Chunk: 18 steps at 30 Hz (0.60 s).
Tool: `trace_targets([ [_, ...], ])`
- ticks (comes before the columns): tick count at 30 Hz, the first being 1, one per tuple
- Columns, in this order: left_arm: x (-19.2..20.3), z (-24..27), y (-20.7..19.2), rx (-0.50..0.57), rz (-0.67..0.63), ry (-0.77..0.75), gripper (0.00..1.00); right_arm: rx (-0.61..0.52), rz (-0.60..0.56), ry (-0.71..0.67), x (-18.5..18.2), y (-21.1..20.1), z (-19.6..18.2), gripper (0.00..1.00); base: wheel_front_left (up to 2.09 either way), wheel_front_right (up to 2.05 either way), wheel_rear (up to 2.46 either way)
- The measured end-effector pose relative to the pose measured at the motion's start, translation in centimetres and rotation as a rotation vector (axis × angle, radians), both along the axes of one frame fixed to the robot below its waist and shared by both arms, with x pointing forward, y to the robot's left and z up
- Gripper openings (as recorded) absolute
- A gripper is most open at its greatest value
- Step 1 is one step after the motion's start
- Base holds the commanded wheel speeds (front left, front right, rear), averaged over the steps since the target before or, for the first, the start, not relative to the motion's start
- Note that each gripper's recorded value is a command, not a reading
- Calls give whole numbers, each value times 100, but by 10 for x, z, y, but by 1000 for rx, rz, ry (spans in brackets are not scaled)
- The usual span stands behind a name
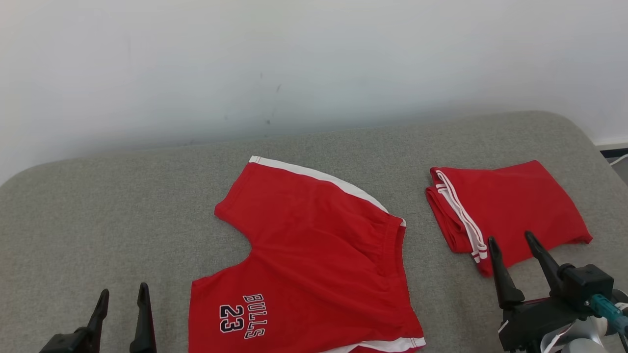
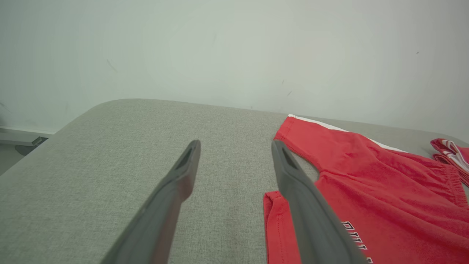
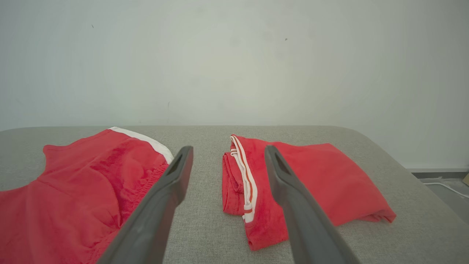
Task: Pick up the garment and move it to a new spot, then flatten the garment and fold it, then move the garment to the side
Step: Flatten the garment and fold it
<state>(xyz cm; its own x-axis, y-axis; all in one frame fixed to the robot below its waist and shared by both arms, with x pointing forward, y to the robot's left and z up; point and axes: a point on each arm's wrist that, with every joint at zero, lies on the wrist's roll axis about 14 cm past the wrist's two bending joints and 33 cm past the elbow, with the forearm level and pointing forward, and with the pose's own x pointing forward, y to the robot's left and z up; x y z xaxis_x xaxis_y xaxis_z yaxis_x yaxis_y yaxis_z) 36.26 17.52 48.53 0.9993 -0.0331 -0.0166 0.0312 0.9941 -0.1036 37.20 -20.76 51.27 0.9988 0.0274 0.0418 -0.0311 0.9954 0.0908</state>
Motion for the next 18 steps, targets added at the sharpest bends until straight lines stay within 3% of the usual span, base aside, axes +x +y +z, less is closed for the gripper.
trace_targets([
  [18, -9, -13, 6, 39, 17, 71, 100, -49, 44, 11, -1, 11, -5, 100, 0, 0, 0],
])
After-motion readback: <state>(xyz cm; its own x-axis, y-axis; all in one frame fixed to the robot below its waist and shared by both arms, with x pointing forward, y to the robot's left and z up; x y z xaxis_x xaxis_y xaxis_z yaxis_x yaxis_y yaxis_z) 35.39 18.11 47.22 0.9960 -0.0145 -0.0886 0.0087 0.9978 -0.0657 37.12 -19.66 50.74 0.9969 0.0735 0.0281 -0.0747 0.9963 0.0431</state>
